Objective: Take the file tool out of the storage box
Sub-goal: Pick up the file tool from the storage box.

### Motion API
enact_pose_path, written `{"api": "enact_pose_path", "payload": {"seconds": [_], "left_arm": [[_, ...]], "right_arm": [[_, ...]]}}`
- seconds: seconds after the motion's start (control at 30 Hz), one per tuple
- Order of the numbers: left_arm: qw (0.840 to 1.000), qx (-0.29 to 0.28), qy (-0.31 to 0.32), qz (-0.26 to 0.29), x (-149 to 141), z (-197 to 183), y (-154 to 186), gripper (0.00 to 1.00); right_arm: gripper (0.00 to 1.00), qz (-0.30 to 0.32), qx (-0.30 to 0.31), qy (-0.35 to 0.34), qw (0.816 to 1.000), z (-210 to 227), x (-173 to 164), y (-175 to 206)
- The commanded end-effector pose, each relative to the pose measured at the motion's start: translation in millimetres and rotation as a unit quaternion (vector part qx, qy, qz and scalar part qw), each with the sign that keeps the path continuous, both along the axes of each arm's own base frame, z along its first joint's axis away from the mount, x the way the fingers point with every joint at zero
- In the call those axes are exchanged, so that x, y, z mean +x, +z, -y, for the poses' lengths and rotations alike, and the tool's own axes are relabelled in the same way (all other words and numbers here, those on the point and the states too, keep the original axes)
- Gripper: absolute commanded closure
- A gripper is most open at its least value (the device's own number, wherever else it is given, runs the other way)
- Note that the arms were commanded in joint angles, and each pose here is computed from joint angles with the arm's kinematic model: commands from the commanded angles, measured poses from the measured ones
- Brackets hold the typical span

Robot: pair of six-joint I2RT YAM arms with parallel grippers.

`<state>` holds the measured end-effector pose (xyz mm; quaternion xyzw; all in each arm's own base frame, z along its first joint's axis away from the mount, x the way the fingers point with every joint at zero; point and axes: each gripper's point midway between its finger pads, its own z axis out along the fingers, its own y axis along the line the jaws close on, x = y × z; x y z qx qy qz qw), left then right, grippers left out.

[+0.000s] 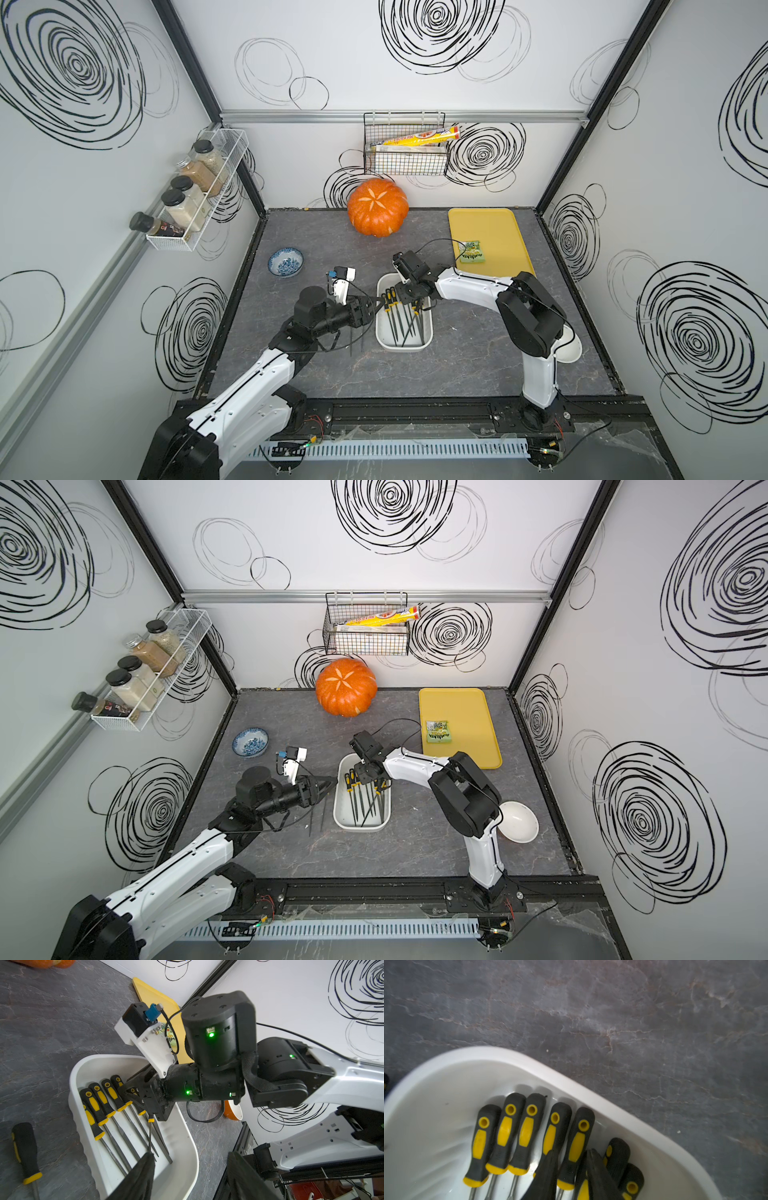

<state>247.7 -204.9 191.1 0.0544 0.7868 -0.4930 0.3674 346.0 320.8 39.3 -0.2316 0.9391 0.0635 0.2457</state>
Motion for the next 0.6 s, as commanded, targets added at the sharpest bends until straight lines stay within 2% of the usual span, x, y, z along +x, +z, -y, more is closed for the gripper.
{"api": "enact_pose_path", "payload": {"seconds": [0.0,0.43,0.57], "left_arm": [[0.999,-0.007,-0.007,0.037,3.6,2.2,16.8,0.37],[0.999,0.004,-0.006,0.035,3.4,4.3,14.5,0.37],[0.999,0.007,-0.005,0.036,2.6,4.6,14.3,0.37]], "right_arm": [[0.73,0.000,-0.016,-0.015,1.000,5.6,3.8,-3.0],[0.74,-0.033,-0.025,-0.004,0.999,0.4,-4.4,-21.3],[0.81,-0.049,-0.034,0.001,0.998,-1.2,-11.0,-27.6]]}}
